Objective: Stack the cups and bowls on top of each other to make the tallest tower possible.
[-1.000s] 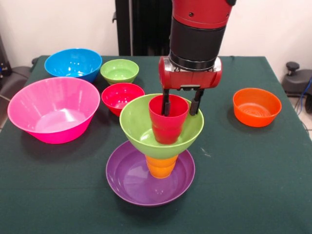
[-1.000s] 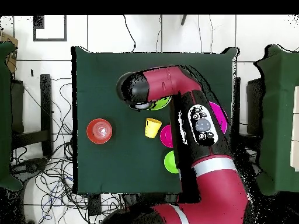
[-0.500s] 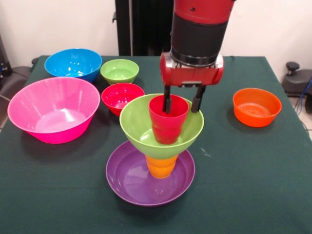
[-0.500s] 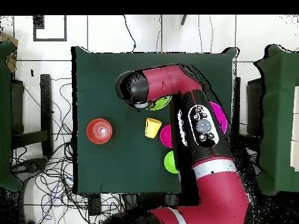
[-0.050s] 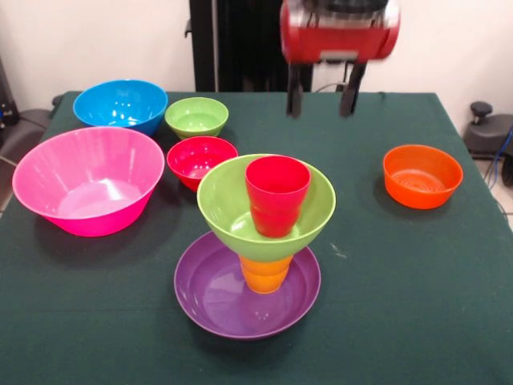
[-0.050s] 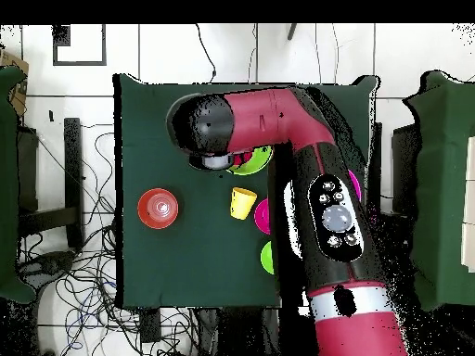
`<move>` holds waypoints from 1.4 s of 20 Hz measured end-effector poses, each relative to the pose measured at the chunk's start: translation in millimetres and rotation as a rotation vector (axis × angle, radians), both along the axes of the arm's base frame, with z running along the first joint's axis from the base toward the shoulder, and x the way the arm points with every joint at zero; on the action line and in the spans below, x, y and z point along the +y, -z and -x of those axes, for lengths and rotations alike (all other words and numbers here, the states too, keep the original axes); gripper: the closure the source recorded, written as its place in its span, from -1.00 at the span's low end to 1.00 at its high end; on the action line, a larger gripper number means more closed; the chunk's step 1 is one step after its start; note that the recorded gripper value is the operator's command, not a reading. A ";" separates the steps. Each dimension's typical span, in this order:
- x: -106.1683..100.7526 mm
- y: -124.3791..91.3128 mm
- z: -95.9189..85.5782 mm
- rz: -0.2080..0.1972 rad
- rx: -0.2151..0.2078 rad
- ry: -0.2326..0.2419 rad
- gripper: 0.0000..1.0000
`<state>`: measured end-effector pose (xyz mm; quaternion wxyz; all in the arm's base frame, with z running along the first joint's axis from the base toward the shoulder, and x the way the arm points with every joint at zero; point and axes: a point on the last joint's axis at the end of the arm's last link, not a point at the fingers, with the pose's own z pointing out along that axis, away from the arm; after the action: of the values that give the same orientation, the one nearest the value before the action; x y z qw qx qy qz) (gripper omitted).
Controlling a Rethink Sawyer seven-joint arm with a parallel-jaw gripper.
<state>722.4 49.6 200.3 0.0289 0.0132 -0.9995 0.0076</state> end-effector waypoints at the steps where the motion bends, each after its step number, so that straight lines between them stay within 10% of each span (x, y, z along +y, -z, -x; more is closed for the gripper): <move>1: 0.6 -6.9 0.3 -0.001 0.005 0.003 -1.00; 6: -1.2 -42.4 2.9 0.007 0.019 0.013 -1.00; 15: -73.4 -89.8 20.3 0.007 0.028 0.044 -1.00; 21: -114.6 -82.3 40.8 -0.005 0.064 0.004 -1.00; 28: -108.4 -54.4 72.4 -0.012 0.145 -0.058 -1.00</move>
<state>649.9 -58.8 254.7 0.1009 0.0426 -0.9940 0.0017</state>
